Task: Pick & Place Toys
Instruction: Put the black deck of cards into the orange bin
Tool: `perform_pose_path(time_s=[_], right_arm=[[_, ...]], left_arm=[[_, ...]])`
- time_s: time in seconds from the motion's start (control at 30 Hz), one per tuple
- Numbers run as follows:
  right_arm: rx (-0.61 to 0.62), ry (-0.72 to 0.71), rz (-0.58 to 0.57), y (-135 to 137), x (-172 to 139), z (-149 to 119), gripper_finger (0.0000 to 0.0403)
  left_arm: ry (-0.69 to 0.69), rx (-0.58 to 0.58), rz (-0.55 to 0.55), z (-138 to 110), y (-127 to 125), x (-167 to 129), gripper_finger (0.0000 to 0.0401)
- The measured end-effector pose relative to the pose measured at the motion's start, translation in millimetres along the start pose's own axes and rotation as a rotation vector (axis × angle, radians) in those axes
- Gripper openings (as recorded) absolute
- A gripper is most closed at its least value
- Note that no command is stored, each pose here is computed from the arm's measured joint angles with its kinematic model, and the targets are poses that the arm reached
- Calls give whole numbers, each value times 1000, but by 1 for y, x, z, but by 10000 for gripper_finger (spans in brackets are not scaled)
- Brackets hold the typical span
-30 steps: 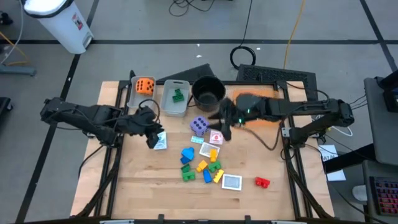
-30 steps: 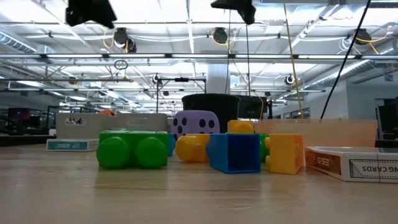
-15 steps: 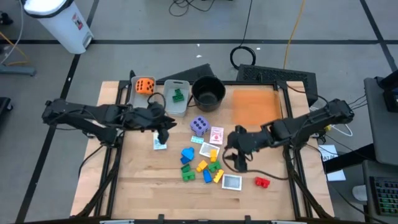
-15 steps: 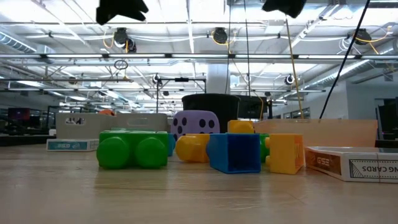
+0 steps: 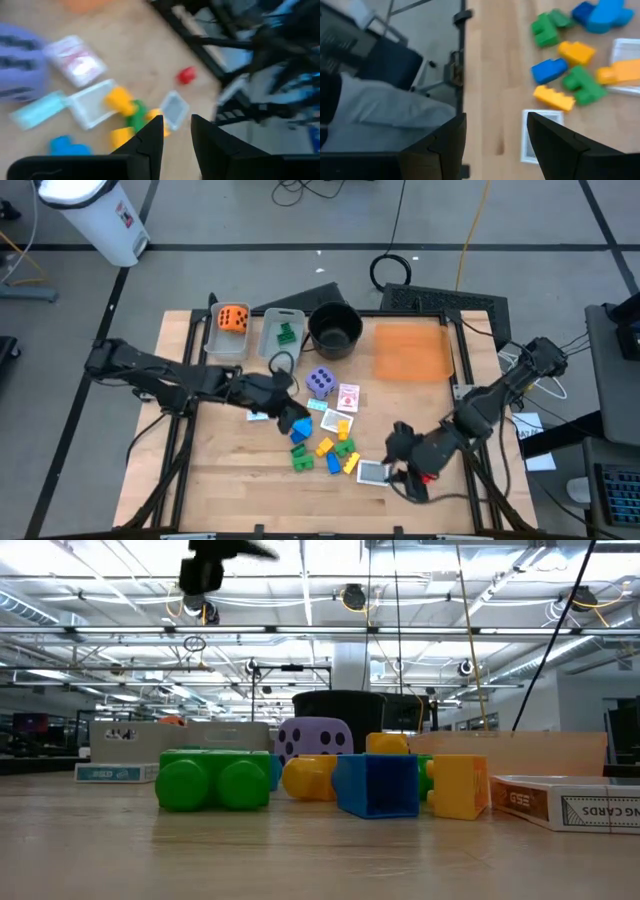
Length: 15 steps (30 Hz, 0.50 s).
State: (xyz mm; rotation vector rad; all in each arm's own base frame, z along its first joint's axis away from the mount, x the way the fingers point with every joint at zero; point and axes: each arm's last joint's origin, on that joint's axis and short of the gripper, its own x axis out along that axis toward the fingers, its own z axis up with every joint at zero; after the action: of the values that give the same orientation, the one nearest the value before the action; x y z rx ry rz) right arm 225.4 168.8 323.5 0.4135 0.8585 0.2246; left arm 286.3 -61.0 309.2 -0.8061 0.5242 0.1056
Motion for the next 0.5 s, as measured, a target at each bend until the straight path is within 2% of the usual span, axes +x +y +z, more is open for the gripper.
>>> perform_pose_path(time_s=[0.1, 0.2, 0.5], right_arm=[[-16, 3, 37, 6, 6, -12, 204], [-5, -24, 88, 6, 17, -21, 204], [22, -89, 177, -18, 52, -49, 203]], left_arm=[[-69, 13, -56, -5, -14, -2, 104], [-126, 7, -58, -10, -22, -5, 104], [-99, -61, -99, -28, -36, -9, 104]])
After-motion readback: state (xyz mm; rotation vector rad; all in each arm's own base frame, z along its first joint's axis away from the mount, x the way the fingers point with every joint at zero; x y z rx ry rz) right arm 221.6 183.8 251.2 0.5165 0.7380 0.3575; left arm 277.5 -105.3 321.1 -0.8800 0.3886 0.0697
